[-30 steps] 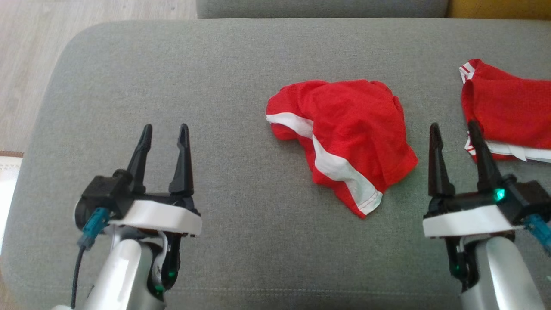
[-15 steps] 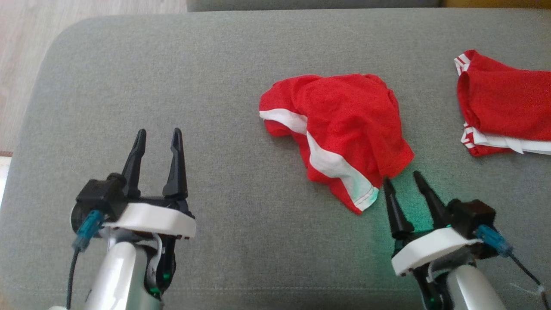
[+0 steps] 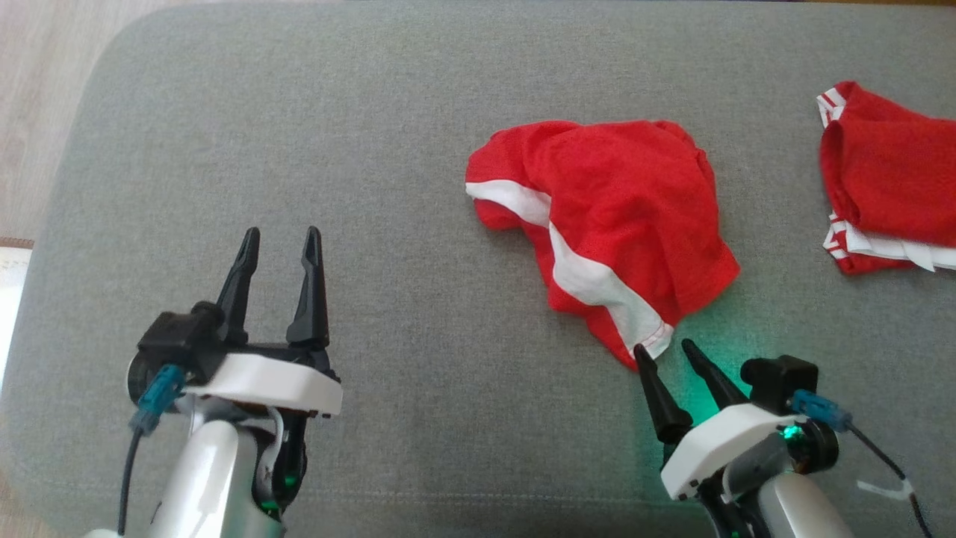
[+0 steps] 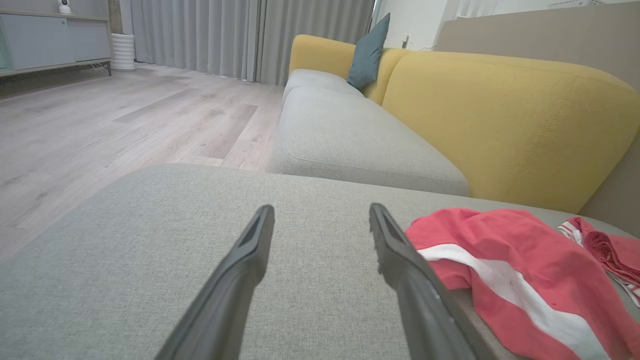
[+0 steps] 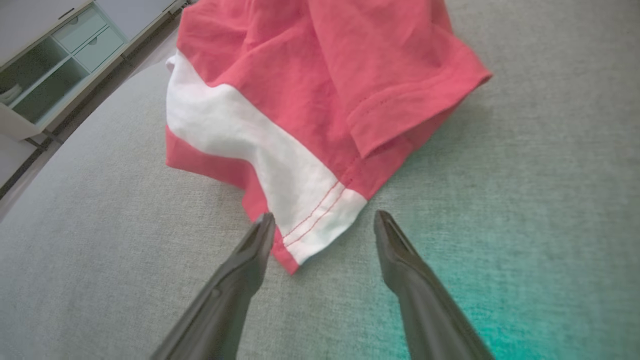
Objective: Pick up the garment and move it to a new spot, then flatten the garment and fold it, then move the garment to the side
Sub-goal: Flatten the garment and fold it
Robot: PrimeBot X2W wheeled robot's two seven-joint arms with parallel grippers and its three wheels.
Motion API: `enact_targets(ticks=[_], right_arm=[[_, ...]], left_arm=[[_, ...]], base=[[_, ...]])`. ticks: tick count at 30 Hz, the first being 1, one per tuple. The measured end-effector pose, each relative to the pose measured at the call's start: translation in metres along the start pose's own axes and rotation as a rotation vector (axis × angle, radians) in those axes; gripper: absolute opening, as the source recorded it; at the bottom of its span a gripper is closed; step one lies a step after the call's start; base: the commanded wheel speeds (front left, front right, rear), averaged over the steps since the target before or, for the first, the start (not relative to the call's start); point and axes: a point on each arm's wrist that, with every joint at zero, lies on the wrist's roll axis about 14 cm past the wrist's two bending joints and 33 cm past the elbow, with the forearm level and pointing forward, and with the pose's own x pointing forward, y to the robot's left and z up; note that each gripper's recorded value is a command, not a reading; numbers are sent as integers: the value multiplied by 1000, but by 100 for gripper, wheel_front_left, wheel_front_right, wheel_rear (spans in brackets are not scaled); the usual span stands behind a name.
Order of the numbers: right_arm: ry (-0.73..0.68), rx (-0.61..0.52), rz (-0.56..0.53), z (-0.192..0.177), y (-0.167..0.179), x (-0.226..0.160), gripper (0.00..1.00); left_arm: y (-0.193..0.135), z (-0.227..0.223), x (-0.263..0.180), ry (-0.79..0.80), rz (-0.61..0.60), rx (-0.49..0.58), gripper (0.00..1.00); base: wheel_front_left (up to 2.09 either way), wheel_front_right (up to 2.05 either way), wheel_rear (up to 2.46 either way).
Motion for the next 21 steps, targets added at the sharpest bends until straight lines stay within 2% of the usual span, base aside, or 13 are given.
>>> enact_targets(ticks=[5, 6, 9, 14, 21], right_arm=[[14, 7, 16, -3, 5, 2, 100], [19, 13, 19, -5, 6, 2, 84], [33, 23, 21, -8, 6, 2, 0], [38, 30, 18, -9, 5, 3, 0], [-36, 27, 0, 12, -2, 8, 0]], left_arm=[[1, -2, 0, 4, 2, -1, 100], [1, -2, 0, 5, 2, -1, 100], [0, -2, 1, 6, 1, -2, 100], [0, -3, 3, 6, 2, -1, 100], [-2, -1, 4, 1, -1, -2, 100]], base=[[0, 0, 0], [0, 0, 0], [0, 0, 0], [0, 0, 0], [0, 0, 0]])
